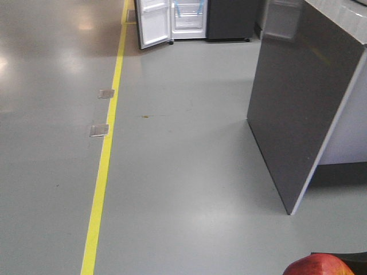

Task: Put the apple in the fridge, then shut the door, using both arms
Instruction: 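Drive toward the open white refrigerator carrying the apple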

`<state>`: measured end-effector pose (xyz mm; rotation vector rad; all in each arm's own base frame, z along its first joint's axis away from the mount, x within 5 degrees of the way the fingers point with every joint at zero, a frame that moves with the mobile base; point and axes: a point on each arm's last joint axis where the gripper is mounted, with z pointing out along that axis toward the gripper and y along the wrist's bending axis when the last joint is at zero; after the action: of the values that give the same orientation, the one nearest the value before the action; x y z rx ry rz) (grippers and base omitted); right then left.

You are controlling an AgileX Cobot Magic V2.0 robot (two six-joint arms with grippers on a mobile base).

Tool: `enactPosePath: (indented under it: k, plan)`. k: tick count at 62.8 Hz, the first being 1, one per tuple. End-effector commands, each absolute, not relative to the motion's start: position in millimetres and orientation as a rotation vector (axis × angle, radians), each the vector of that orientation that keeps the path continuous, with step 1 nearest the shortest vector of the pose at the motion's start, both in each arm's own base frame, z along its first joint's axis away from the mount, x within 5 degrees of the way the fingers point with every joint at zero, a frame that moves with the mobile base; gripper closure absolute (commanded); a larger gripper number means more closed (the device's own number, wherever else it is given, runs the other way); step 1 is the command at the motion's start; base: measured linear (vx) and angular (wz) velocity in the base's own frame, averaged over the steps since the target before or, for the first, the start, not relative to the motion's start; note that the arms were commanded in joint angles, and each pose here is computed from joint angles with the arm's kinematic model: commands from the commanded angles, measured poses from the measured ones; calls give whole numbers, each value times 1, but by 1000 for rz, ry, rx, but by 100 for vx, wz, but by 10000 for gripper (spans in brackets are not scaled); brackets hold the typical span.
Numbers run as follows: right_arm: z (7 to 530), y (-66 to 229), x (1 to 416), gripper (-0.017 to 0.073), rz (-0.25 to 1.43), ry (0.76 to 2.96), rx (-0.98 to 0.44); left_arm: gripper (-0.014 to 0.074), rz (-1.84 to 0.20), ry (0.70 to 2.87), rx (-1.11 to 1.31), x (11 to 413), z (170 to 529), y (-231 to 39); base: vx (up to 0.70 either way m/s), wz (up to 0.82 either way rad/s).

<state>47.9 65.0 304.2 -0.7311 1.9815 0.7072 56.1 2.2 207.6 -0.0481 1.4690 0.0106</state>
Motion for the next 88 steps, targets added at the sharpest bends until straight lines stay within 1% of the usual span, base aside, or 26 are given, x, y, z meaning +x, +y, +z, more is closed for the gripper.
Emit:
enactPosePath:
  k: [1,34,88]
  plan:
    - [317,67,50,141,733,1914,-688,600,-7,1406,-57,55,208,2,11,21]
    - [317,67,50,141,733,1914,-688,600,-7,1406,-57,55,208,2,15,13]
    - [317,67,50,141,734,1915,-689,600,-7,1406,-57,55,208,2,22,1]
